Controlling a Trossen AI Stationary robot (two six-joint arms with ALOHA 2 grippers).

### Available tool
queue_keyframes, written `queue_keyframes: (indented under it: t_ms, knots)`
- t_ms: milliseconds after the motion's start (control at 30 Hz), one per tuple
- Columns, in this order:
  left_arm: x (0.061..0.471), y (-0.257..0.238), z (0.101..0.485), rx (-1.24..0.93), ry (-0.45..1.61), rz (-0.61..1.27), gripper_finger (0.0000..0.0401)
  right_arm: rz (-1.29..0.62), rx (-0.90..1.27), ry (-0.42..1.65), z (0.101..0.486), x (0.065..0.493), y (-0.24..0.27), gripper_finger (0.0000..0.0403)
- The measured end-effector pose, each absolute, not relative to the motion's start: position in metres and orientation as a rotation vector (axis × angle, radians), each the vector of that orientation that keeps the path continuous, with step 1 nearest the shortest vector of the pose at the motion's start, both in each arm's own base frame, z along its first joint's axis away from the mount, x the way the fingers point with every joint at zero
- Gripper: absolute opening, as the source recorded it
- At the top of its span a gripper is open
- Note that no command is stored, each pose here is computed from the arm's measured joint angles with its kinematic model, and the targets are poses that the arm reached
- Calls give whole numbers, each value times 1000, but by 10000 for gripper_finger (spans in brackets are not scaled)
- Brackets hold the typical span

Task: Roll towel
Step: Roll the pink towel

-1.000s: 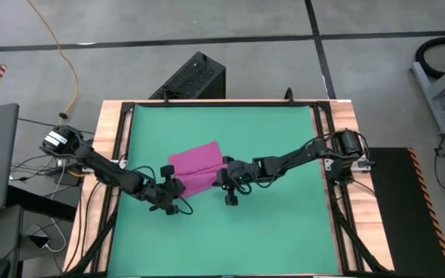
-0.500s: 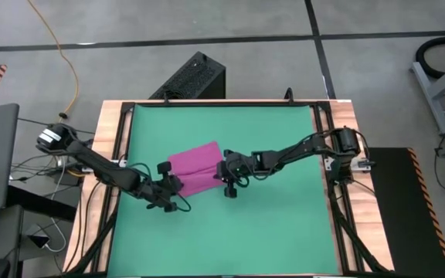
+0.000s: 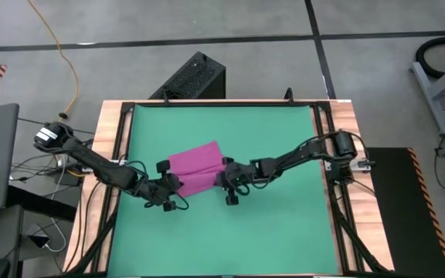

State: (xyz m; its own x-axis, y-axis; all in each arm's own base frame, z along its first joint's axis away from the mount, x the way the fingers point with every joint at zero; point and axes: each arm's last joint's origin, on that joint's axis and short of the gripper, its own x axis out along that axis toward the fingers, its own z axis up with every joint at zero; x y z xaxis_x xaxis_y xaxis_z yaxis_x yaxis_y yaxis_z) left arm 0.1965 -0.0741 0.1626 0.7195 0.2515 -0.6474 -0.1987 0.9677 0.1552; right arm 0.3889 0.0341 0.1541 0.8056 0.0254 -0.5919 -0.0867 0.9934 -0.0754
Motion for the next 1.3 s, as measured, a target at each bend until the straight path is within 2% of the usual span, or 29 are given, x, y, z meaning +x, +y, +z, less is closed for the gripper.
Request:
queue_keyframes:
  t_ms: [433, 900, 1300]
  knots:
    - [196, -74, 162, 78, 730, 247, 0, -14, -78, 676, 149, 389, -10, 13]
    - [204, -75, 168, 181, 651, 238, 0, 34, -51, 679, 121, 404, -8, 13]
    - [197, -68, 130, 180, 722, 335, 0, 29, -33, 679, 123, 404, -7, 13]
